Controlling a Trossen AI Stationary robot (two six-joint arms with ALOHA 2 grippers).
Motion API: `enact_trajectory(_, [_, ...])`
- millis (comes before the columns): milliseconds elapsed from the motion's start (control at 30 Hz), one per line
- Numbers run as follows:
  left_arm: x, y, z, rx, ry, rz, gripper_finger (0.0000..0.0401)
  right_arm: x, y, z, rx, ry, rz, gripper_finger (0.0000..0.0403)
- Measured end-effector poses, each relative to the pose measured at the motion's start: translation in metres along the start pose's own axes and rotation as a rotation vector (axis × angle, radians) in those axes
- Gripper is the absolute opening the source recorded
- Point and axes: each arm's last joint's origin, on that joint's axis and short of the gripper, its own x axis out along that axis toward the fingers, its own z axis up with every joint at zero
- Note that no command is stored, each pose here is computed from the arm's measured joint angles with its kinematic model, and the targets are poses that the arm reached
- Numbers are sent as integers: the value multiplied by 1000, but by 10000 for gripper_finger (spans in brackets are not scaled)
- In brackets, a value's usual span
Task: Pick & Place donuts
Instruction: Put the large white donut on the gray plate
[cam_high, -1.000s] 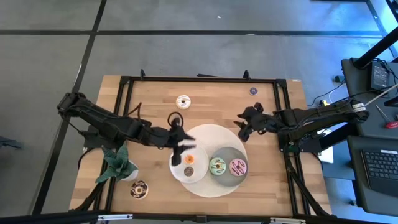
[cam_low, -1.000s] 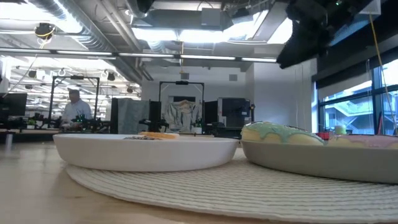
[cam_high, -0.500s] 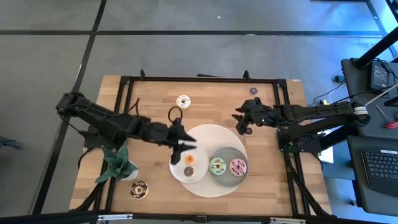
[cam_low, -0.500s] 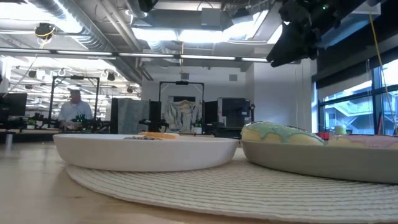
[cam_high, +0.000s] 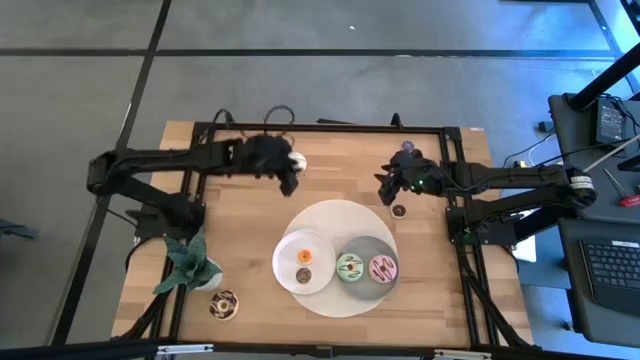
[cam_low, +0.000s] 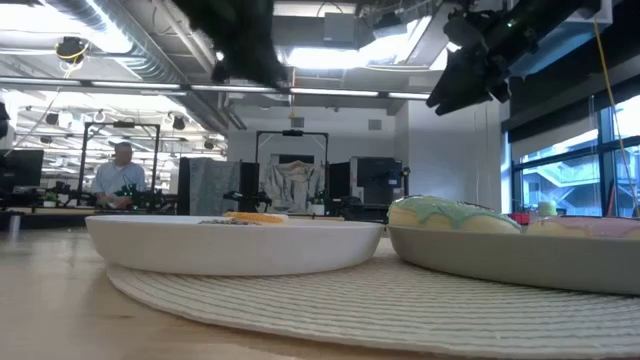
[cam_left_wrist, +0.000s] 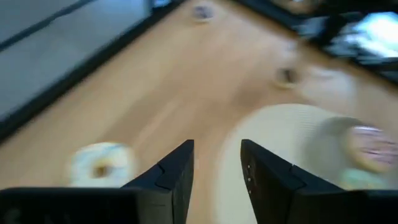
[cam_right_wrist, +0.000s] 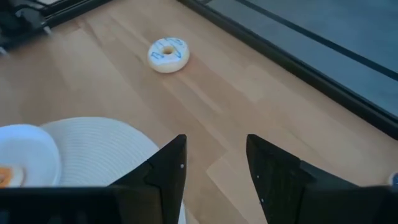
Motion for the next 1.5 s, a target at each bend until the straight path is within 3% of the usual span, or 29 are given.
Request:
enact_trajectory(267, [34,79,11,-74,69,181,137,7,-17,9,66,-30,-68,168])
enact_trajectory(500, [71,111,3,-141,143,193,153,11,-30,16,115,-60,-120,168])
enact_trajectory(700, [106,127,-10,-158,195,199,185,13,-37,19,140,-72,-145,168])
enact_trajectory(967, [130,135,-29,-313,277,215,214,13,-39,19,141,-70,-152,168])
enact_trajectory(1500, [130,135,-45,-333,420,274,214,13,-39,19,135,-68,-154,168])
